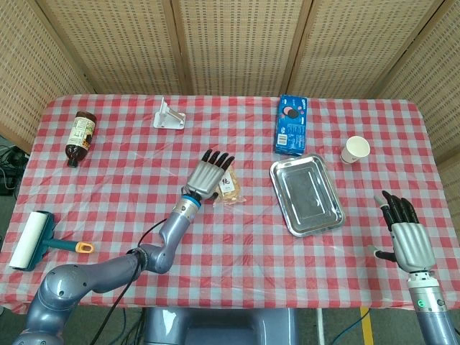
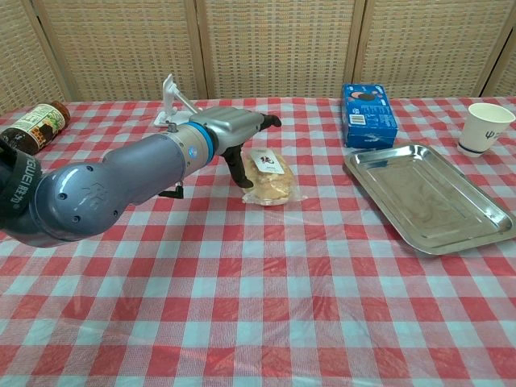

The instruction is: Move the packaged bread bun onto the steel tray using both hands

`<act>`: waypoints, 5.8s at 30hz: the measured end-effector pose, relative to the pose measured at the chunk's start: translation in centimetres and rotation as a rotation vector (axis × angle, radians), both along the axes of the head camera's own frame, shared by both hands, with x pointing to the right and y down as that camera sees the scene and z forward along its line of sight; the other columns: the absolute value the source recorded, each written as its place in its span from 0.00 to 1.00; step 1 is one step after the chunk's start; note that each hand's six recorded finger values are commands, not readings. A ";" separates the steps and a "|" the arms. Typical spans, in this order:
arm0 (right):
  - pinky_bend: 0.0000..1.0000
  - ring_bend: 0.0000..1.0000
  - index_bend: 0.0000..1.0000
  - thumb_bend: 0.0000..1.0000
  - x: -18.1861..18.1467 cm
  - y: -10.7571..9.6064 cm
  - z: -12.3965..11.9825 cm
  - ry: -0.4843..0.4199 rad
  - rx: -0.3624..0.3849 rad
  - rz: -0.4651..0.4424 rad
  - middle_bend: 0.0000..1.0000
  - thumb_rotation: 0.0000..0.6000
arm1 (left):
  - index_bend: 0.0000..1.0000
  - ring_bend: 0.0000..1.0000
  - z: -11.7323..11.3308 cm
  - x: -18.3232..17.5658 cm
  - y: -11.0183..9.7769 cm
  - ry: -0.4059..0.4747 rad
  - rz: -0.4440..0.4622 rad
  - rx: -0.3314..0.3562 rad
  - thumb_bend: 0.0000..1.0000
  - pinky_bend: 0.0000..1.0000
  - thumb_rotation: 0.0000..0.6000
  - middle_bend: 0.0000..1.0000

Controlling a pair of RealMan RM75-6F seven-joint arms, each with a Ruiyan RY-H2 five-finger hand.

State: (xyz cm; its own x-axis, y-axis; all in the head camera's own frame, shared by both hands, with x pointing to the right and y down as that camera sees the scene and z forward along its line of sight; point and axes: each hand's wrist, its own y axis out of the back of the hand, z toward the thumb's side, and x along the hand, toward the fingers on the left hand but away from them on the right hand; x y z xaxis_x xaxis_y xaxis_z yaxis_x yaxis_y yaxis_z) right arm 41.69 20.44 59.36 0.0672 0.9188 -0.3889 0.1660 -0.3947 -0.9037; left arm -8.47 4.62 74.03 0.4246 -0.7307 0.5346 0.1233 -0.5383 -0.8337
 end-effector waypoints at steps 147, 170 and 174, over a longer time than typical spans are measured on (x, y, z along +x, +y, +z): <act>0.44 0.38 0.51 0.12 -20.1 -15.7 7.7 0.158 -0.084 -0.328 0.38 1.00 | 0.00 0.00 -14.6 -34.6 11.6 -0.013 -0.451 0.145 0.19 0.00 1.00 0.00; 0.05 0.02 0.22 0.11 -16.1 -13.6 12.7 0.227 -0.211 -0.242 0.02 1.00 | 0.00 0.00 -15.0 -33.9 12.1 -0.003 -0.428 0.149 0.19 0.00 1.00 0.00; 0.00 0.00 0.13 0.11 -15.8 -13.7 12.6 0.252 -0.207 -0.230 0.00 1.00 | 0.00 0.00 -15.1 -33.8 12.1 0.000 -0.427 0.149 0.19 0.00 1.00 0.00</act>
